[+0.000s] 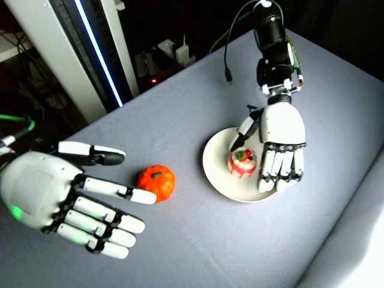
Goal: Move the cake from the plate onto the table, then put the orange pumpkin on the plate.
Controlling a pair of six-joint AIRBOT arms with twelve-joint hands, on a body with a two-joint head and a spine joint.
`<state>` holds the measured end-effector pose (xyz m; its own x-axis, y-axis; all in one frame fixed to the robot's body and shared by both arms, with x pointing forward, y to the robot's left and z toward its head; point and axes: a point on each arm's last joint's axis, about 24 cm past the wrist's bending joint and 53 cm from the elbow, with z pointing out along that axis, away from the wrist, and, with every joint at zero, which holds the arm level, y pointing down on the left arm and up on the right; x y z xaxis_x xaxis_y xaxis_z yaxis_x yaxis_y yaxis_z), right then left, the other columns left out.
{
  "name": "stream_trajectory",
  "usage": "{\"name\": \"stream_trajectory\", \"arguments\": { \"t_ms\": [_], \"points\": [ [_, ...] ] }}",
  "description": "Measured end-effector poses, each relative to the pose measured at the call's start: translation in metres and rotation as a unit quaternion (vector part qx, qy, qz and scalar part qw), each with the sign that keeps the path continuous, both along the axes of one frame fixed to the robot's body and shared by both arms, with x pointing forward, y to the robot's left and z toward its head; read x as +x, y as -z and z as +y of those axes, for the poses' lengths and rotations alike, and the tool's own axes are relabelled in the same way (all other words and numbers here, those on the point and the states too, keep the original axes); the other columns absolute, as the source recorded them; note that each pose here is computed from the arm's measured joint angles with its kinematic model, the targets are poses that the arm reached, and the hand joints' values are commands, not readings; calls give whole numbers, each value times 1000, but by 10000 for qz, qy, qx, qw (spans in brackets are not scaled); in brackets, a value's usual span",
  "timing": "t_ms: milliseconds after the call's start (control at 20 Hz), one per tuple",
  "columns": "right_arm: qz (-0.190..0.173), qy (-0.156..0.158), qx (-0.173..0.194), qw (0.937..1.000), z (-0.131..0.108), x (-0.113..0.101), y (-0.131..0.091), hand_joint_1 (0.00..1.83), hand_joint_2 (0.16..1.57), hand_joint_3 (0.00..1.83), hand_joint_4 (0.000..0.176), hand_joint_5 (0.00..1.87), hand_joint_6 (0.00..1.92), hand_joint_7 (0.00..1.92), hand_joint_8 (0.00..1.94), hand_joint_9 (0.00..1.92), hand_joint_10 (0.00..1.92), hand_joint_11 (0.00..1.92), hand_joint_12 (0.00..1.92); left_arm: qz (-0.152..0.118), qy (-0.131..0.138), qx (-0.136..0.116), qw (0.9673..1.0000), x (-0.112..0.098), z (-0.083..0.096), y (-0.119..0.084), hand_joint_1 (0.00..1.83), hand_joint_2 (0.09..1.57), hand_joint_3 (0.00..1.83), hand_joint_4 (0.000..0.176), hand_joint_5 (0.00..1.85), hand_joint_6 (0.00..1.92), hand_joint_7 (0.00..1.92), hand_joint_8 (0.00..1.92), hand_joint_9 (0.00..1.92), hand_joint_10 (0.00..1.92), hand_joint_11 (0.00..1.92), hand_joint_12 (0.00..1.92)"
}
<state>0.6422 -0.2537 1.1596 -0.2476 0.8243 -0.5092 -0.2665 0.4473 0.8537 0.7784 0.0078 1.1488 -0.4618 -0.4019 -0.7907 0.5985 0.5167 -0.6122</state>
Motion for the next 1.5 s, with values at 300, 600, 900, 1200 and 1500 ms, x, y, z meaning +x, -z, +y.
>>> {"name": "stream_trajectory", "arguments": {
  "t_ms": [300, 600, 900, 1200, 1500],
  "points": [
    [28, -13, 0, 10000, 1, 0, 3, 772, 952, 1, 169, 148, 1, 11, 0, 0, 0, 0, 0, -253, 148, -53, 9996, -7, -1, -34, 944, 949, 7, 0, 510, 19, 582, 29, 486, 83, 0, 1405],
    [30, -20, -8, 10000, 2, 0, 3, 744, 934, 0, 176, 151, 3, 28, 6, 0, 0, 0, 0, -261, 308, 107, 9991, -15, -12, -22, 1002, 1015, 2, 0, 664, 42, 564, 0, 550, 139, 155, 1427],
    [35, -14, -6, 10000, 1, 0, 3, 746, 934, 0, 176, 150, 0, 5, 0, 0, 0, 0, 0, -242, 250, 108, 9993, -12, -8, -20, 1008, 1033, 0, 0, 690, 46, 584, 12, 570, 137, 100, 1405],
    [38, -9, -4, 10000, 1, 0, 3, 782, 955, 7, 176, 148, 6, 11, 4, 0, 0, 0, 0, -91, 177, 76, 9998, -8, -5, -5, 1059, 1023, 1, 0, 663, 5, 733, 26, 606, 684, 463, 1456],
    [37, -6, -2, 10000, 1, 0, 3, 791, 959, 2, 176, 148, 6, 0, 0, 0, 0, 0, 0, -30, 97, -3, 9999, -3, -4, -1, 1192, 1168, 11, 0, 817, 1123, 896, 1253, 815, 1579, 777, 1780]
  ]
}}
